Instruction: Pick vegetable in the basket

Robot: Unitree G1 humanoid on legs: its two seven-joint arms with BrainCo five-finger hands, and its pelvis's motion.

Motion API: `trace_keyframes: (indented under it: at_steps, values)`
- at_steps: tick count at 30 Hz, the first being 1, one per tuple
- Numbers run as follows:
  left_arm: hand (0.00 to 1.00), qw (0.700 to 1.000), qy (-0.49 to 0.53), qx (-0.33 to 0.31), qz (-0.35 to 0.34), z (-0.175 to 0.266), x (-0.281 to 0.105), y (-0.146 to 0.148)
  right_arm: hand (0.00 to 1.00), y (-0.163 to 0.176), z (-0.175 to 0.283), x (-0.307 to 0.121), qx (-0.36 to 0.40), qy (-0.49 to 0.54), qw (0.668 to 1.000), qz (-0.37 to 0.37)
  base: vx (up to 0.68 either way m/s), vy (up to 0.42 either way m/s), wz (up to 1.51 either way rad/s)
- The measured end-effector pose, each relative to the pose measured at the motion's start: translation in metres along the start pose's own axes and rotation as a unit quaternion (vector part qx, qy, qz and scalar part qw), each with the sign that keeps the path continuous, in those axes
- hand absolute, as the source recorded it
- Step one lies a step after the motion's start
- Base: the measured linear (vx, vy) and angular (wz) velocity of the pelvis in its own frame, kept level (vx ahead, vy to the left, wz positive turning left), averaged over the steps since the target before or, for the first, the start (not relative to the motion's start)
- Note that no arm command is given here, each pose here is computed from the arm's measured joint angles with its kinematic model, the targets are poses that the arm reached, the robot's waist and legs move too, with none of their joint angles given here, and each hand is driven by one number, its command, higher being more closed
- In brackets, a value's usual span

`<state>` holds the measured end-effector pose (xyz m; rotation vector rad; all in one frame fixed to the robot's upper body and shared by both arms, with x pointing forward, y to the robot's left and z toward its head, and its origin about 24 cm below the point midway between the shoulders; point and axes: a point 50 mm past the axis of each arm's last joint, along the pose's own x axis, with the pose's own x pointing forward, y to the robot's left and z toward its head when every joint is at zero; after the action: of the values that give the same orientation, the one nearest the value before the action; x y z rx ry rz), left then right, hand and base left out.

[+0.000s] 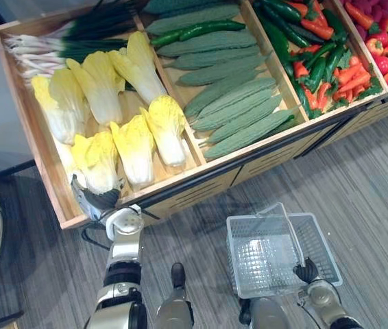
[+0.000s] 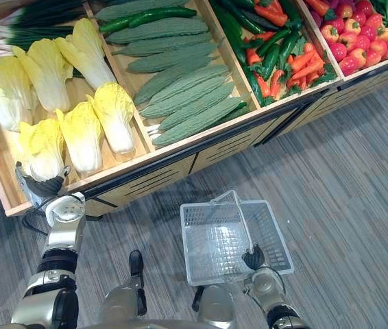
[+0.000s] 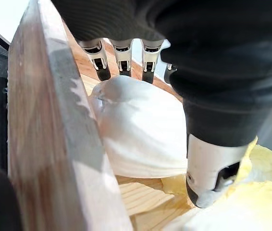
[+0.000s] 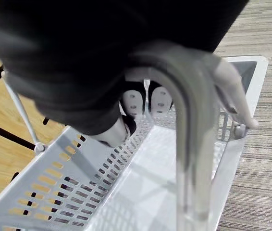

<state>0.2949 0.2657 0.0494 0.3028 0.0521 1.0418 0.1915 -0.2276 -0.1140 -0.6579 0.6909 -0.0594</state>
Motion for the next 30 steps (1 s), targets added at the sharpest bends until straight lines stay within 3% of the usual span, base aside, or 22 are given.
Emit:
trace_keyframes:
  at_steps: [12,13,30]
  values:
    - [0.00,0.999,-0.012,-0.034,0.030,0.032,0.026,0.000,1.00,-0.004,0.023,0.006,-0.002,-0.046,0.999,-0.005,0.00,0.002,-0.04]
    - [1.00,0.999,-0.012,-0.032,0.031,0.033,0.028,0.000,1.00,-0.004,0.023,0.006,-0.003,-0.048,0.999,-0.005,0.00,0.000,0.00]
    - [1.00,0.997,0.017,-0.064,0.038,0.042,0.051,-0.001,1.00,-0.001,0.032,0.007,-0.012,-0.066,0.998,0.003,0.00,0.004,-0.03]
